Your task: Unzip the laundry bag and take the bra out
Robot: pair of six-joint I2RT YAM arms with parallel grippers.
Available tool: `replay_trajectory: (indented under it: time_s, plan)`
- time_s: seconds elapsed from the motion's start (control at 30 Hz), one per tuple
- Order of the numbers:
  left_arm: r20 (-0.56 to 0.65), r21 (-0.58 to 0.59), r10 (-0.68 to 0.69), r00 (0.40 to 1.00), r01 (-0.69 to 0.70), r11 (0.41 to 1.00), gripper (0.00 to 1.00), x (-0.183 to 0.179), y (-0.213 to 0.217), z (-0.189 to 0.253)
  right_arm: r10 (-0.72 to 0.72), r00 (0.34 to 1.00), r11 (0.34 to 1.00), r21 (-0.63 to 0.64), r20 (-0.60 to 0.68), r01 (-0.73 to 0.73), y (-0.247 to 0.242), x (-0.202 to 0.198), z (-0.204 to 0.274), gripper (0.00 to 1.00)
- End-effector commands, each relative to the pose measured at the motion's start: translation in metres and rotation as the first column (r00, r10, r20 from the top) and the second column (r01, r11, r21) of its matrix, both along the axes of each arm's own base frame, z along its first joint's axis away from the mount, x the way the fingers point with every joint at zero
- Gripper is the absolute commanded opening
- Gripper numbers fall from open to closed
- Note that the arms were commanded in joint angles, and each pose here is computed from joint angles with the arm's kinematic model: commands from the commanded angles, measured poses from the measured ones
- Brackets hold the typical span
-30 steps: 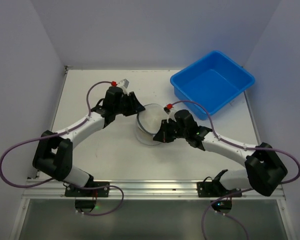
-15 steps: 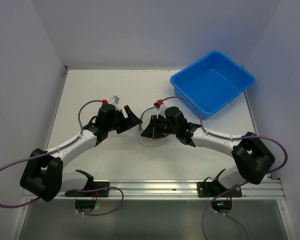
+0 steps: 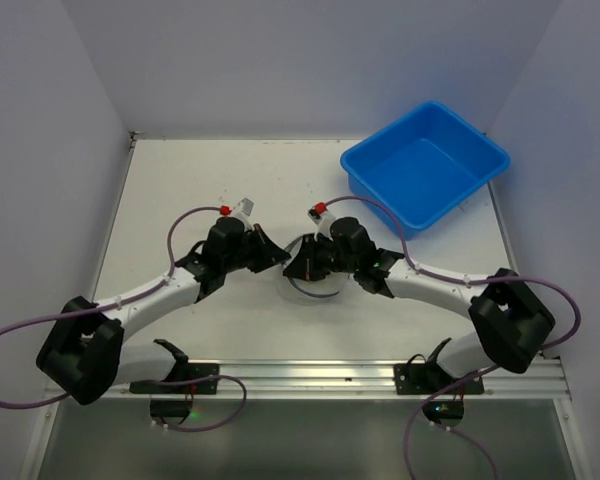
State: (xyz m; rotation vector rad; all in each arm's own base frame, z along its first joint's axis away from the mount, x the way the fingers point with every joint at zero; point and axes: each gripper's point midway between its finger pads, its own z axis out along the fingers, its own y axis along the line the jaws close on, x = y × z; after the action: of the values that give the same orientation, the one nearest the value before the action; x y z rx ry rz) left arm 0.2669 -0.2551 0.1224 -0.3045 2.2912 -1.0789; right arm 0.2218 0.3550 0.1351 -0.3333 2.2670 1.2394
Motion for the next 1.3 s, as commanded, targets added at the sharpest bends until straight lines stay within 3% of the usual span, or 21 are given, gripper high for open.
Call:
replay_trajectory:
  time_s: [0.0,0.2,0.43,0.57,0.8,0.83,0.93,0.97,1.0,1.03,1.13,1.27]
  plan:
    - [0.036,0.03,0.037,0.999,-0.038,0.999,0.0,0.006,0.009,0.006,-0.025,0.999,0.999,-0.038,0.048,0.027,-0.023,-0.009,0.006,0.0]
    - [0.023,0.063,0.053,0.998,-0.055,0.996,0.0,0.003,0.03,0.0,-0.124,0.991,0.957,-0.258,0.059,0.135,-0.098,-0.032,-0.038,0.0]
    - [0.009,0.092,-0.043,0.999,0.042,0.995,0.0,-0.024,0.038,-0.014,-0.374,0.925,0.85,-0.377,0.063,0.369,-0.179,-0.012,-0.058,0.0]
    - [-0.001,0.101,-0.085,0.996,0.085,0.991,0.0,-0.04,0.041,-0.021,-0.395,0.917,0.836,-0.389,0.061,0.386,-0.175,0.003,-0.058,0.0]
    - [0.022,0.102,-0.058,0.998,0.056,0.993,0.0,-0.049,0.051,-0.018,-0.25,0.962,0.927,-0.258,0.113,0.272,-0.121,0.022,-0.008,0.0]
    - [0.029,0.091,-0.048,0.998,0.046,0.995,0.01,-0.048,0.051,-0.014,-0.227,0.963,0.929,-0.264,0.143,0.258,-0.116,0.02,-0.002,0.03]
    - [0.071,0.072,-0.025,0.997,0.02,0.997,0.15,-0.041,0.051,0.0,-0.205,0.95,0.928,-0.262,0.233,0.265,-0.106,0.015,0.029,0.29]
    - [0.089,0.066,-0.019,0.996,0.013,0.998,0.2,-0.037,0.05,0.006,-0.192,0.949,0.926,-0.274,0.25,0.259,-0.106,0.011,0.034,0.42]
    - [0.11,0.06,-0.012,0.994,0.005,0.998,0.25,-0.035,0.05,0.011,-0.189,0.942,0.931,-0.255,0.278,0.262,-0.102,0.01,0.049,0.46]
    - [0.119,0.057,-0.006,0.993,-0.001,0.998,0.33,-0.033,0.05,0.014,-0.177,0.938,0.938,-0.238,0.297,0.253,-0.097,0.005,0.059,0.49]
    - [0.137,0.055,0.008,0.991,-0.015,0.998,0.44,-0.028,0.05,0.02,-0.188,0.929,0.947,-0.193,0.318,0.258,-0.092,0.003,0.079,0.56]
    - [0.131,0.053,0.012,0.991,-0.019,0.998,0.5,-0.029,0.051,0.019,-0.205,0.934,0.955,-0.149,0.292,0.257,-0.081,0.006,0.08,0.62]
